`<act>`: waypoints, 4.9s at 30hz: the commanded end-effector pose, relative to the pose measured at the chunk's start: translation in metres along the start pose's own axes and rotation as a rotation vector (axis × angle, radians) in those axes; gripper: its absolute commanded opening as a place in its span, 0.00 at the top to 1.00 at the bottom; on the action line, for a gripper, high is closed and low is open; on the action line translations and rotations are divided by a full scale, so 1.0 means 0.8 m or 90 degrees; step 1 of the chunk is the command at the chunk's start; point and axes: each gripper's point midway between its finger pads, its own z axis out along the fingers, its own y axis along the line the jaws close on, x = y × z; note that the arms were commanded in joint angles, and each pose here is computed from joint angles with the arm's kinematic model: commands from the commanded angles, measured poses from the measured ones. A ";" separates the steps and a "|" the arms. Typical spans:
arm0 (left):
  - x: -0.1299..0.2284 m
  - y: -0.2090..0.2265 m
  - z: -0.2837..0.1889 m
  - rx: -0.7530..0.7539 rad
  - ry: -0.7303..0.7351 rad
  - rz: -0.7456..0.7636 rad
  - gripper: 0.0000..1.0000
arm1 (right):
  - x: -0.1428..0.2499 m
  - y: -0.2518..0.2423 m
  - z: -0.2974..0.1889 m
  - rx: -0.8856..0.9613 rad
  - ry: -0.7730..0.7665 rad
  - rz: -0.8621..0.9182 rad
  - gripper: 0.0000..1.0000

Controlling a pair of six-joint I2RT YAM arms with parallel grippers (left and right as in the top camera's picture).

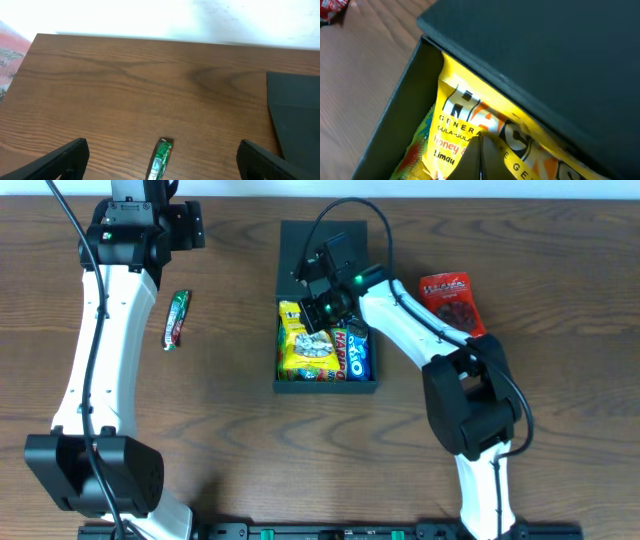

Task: Pack container
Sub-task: 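Reach right gripper to the red Hacks bag and grasp it, then carry the red Hacks bag left and drop it into the box, then press the red bag down into the box with right gripper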

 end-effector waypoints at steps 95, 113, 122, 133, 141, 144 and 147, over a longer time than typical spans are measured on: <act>-0.001 -0.001 0.003 0.004 -0.001 -0.005 0.05 | 0.070 0.011 -0.037 0.043 0.116 0.421 0.86; -0.001 -0.001 0.003 0.004 -0.001 -0.006 0.05 | -0.031 0.063 -0.239 -0.078 -0.143 0.094 0.99; -0.001 -0.001 0.003 0.004 -0.001 -0.006 0.05 | -0.016 0.090 -0.145 -0.261 -0.095 -0.037 0.99; -0.001 -0.001 0.003 0.004 -0.001 -0.006 0.05 | 0.003 0.067 -0.028 -0.321 -0.049 -0.019 0.99; 0.000 -0.001 0.003 0.004 0.002 -0.005 0.05 | 0.045 0.035 0.024 -0.281 0.031 0.041 0.99; 0.001 -0.001 0.003 0.004 0.002 -0.005 0.05 | 0.058 0.031 0.030 -0.276 0.052 0.041 0.99; 0.000 -0.001 0.003 0.004 0.002 -0.005 0.05 | 0.067 0.032 0.027 -0.275 0.070 0.043 0.99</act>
